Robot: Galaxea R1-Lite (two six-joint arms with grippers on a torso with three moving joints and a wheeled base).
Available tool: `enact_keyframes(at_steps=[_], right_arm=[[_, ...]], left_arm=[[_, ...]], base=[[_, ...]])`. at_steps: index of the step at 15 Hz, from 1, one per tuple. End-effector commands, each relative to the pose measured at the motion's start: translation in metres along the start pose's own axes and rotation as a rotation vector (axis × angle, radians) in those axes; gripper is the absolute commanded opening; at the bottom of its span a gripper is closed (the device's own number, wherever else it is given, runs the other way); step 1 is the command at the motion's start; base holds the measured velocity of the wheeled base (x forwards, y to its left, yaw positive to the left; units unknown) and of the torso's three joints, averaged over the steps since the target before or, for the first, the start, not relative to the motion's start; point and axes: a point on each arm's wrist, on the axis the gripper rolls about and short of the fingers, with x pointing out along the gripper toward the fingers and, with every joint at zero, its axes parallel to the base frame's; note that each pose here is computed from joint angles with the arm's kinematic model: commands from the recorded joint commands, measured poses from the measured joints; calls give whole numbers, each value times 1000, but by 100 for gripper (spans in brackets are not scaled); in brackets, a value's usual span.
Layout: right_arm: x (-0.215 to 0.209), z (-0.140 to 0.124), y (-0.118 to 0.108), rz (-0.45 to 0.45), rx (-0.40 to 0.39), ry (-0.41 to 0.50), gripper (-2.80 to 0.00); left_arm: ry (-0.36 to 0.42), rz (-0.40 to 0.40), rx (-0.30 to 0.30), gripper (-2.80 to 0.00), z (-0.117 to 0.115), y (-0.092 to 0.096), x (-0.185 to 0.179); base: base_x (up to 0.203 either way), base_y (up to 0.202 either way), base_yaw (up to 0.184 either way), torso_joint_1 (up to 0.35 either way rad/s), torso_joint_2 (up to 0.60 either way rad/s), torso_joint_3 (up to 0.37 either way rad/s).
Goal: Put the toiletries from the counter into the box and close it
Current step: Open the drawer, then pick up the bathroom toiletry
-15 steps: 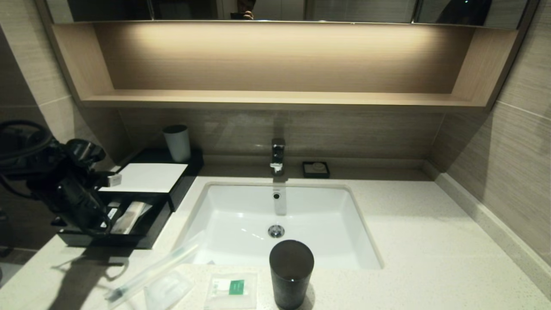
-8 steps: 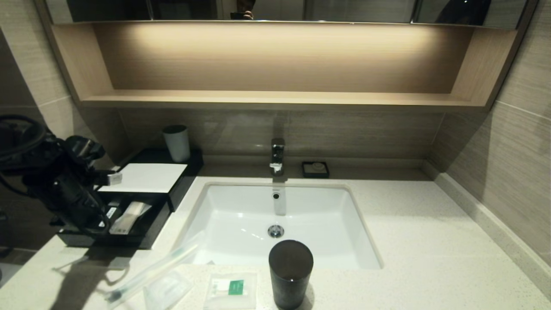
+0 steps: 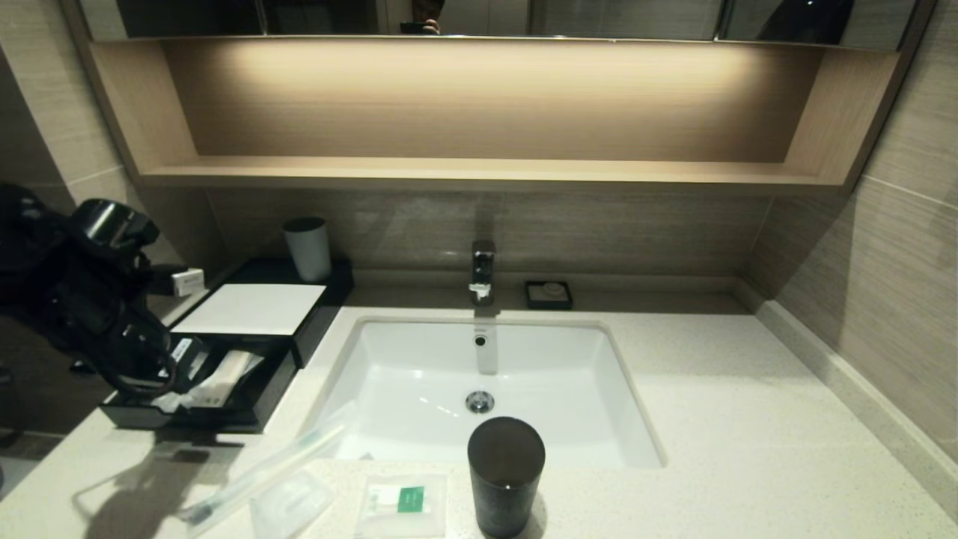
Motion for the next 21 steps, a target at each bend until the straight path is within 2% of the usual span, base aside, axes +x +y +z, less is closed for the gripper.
enact_keyframes(at_steps=[1,2,5,7,10,14,17,19,21], right_arm=[[0,0,0,1,0,1,-280],[0,0,0,1,0,1,-280],[0,0,0,1,0,1,-280],[0,0,0,1,0,0,-280],[0,0,0,1,0,0,-280],[0,0,0,1,0,1,-280],[0,0,0,1,0,0,-280],[0,0,0,1,0,1,-280],[0,0,0,1,0,0,-280]], left_arm=[[-33,5,44,-280,-9,-5,-21],[-34,5,60,-280,-13,-6,-26],[-58,14,172,-280,-29,-10,-42],[-53,13,221,-280,-40,-13,-45],[-31,-43,297,-280,-62,-19,-44],[7,-75,389,-280,-86,-25,-40],[0,-123,506,-280,-105,-30,-40],[-17,-150,560,-280,-110,-32,-43],[-15,-172,644,-280,-114,-33,-40]], base=[[0,0,0,0,0,0],[0,0,0,0,0,0],[0,0,0,0,0,0],[0,0,0,0,0,0],[0,0,0,0,0,0],[0,0,0,0,0,0],[0,0,0,0,0,0],[0,0,0,0,0,0],[0,0,0,0,0,0]])
